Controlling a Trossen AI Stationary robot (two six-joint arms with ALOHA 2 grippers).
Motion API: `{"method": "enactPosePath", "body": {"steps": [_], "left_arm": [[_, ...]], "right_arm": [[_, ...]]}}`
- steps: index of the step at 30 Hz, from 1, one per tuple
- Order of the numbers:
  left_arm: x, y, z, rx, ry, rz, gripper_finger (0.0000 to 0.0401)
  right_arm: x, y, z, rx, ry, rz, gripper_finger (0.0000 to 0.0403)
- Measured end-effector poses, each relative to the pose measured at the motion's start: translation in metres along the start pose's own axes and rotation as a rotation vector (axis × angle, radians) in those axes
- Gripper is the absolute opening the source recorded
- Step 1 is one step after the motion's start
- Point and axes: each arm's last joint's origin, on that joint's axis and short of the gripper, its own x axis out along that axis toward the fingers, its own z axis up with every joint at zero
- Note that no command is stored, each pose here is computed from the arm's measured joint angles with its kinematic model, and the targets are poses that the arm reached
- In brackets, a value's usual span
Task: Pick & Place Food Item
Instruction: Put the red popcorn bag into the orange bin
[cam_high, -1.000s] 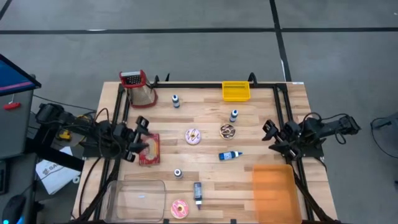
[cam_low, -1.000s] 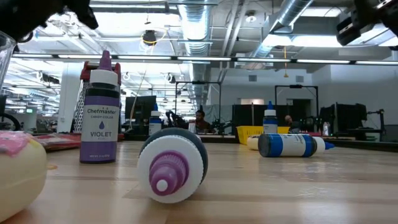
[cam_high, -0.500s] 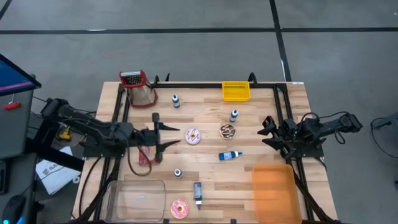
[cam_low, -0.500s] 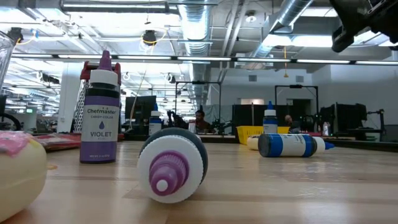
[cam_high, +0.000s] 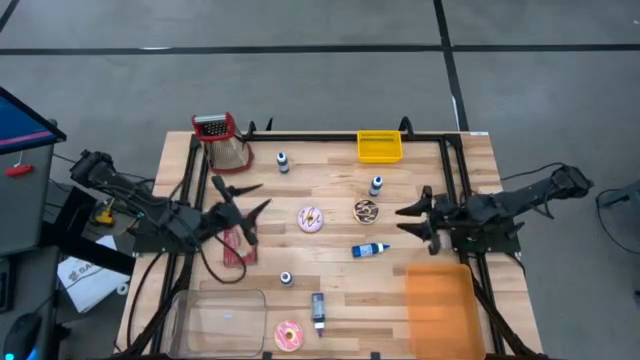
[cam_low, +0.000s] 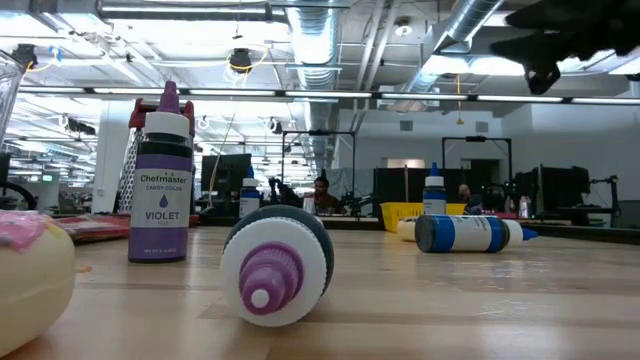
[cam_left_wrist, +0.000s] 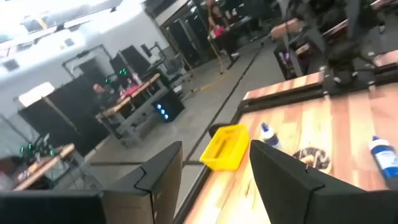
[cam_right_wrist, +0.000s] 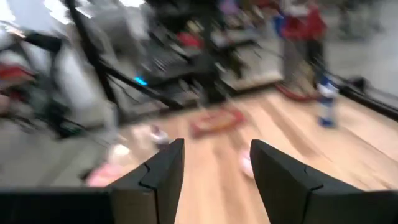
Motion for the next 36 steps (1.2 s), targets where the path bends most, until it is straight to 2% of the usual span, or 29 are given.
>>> {"method": "enactPosePath", "body": {"steps": [6, 10, 13, 16, 20, 26, 31, 36], "left_arm": [[-0.005, 0.014, -0.028, -0.069, 0.010, 0.029, 0.0184], [-0.010, 0.016, -0.039, -0.111, 0.007, 0.024, 0.0184], [-0.012, 0.015, -0.042, -0.125, -0.012, -0.016, 0.0184], [-0.014, 0.012, -0.042, -0.120, -0.032, -0.070, 0.0184], [-0.017, 0.009, -0.040, -0.121, -0.067, -0.152, 0.0184], [-0.026, 0.011, -0.037, -0.139, -0.106, -0.209, 0.0184], [-0.036, 0.013, -0.034, -0.157, -0.137, -0.254, 0.0184], [-0.040, 0.014, -0.036, -0.162, -0.102, -0.196, 0.0184]], "right_arm": [[0.032, 0.014, 0.031, -0.123, 0.348, -0.301, 0.0177], [0.048, 0.015, 0.048, -0.160, 0.565, -0.516, 0.0177], [0.062, 0.013, 0.049, -0.179, 0.679, -0.585, 0.0177], [0.072, 0.005, 0.036, -0.171, 0.822, -0.584, 0.0177], [0.079, -0.002, 0.019, -0.122, 0.903, -0.584, 0.0177], [0.081, -0.011, -0.002, -0.020, 0.782, -0.532, 0.0177], [0.078, -0.014, -0.013, 0.143, 0.680, -0.361, 0.0177], [0.076, -0.004, -0.013, 0.157, 0.618, -0.257, 0.0177]]}}
